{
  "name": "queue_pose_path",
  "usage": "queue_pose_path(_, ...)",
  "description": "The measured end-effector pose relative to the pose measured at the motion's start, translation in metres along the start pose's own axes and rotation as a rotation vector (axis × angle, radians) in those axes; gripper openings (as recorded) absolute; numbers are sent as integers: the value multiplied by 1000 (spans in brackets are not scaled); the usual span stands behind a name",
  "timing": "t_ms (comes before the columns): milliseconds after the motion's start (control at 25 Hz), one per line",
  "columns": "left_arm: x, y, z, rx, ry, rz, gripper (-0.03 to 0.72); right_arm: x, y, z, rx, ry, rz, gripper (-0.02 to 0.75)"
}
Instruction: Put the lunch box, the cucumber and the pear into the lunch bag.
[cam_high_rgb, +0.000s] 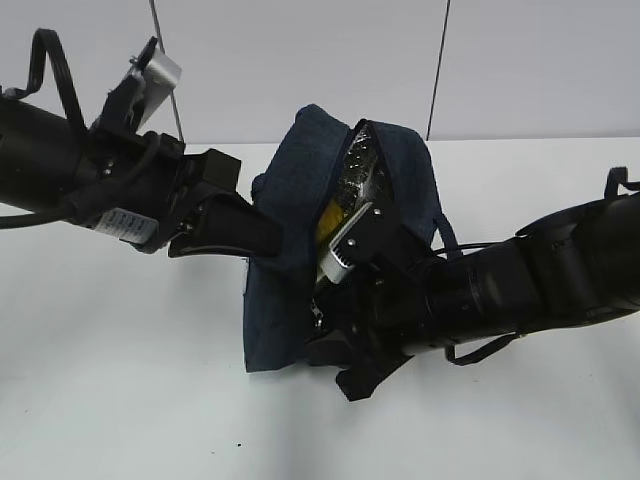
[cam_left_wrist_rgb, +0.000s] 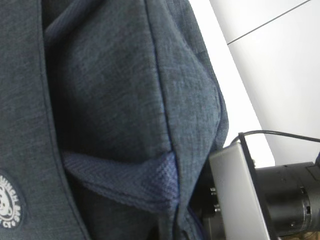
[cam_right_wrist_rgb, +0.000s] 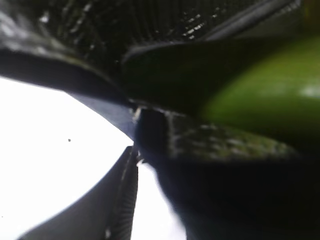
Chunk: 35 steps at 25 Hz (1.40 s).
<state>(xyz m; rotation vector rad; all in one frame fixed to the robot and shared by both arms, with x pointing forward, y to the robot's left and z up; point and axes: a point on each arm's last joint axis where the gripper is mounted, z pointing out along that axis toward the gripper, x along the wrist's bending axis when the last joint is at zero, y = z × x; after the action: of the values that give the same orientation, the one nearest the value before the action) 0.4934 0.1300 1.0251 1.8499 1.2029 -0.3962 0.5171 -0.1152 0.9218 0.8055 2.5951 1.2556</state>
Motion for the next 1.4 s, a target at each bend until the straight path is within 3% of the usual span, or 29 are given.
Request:
queue_pose_path(640, 0, 0, 0, -1, 2, 3, -16, -2, -1, -1, 14, -29, 69, 253)
queue_pose_path(1000, 0, 0, 0, -1, 2, 4, -16, -5, 4, -14, 16, -112, 54, 253)
queue_pose_path(1400, 0, 0, 0, 1, 2, 5, -16, 0, 7, -14, -11, -66, 42, 253)
